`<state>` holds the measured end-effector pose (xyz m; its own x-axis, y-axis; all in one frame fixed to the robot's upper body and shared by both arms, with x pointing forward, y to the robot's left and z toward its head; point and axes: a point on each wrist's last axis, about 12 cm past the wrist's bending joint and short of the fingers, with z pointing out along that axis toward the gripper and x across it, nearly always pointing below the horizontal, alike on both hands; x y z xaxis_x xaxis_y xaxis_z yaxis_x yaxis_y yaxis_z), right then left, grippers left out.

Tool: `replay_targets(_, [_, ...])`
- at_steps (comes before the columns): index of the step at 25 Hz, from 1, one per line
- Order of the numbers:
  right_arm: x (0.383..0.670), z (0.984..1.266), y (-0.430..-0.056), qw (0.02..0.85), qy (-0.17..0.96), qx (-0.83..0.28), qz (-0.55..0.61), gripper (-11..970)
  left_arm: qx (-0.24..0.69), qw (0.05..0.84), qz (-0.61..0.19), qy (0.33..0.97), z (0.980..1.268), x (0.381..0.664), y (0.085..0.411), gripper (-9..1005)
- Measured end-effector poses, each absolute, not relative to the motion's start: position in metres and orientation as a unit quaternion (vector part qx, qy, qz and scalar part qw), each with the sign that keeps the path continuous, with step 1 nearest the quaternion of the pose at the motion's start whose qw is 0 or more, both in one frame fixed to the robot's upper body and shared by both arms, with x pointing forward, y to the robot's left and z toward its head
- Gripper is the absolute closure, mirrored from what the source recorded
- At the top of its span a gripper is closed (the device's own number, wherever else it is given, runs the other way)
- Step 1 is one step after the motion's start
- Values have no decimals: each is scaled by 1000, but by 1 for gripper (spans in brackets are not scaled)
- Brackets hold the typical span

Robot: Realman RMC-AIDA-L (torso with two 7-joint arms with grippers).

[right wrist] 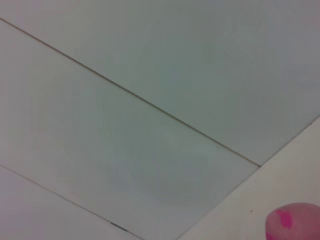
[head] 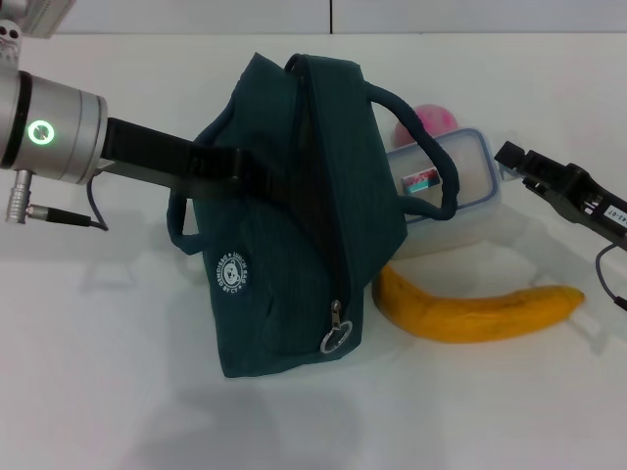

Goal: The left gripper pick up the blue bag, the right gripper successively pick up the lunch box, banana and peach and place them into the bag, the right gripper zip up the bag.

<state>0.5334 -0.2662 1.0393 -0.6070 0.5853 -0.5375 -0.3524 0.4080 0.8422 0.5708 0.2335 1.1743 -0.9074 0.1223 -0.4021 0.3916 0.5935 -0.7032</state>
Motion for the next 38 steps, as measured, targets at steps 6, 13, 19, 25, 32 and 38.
replay_targets(6, [534,1040,-265,434,717,83,540,697,148,159,-426,878,1174,571,234,956])
replay_targets(13, [536,1040,-264,434,717,81,540,742,152,161,-426,877,1174,571,234,956])
replay_targets(19, [535,1037,-266,434,715,108,538,788,153,159,-426,877,1174,571,233,956])
replay_targets(25, [532,1033,-272,426,709,147,542,837,159,160,-426,876,1174,570,233,955])
replay_targets(32, [523,1029,-283,428,688,197,551,862,161,161,-425,876,1172,569,235,955])
replay_targets(38, [515,1031,-291,438,663,223,565,862,159,161,-428,875,1172,568,235,955])
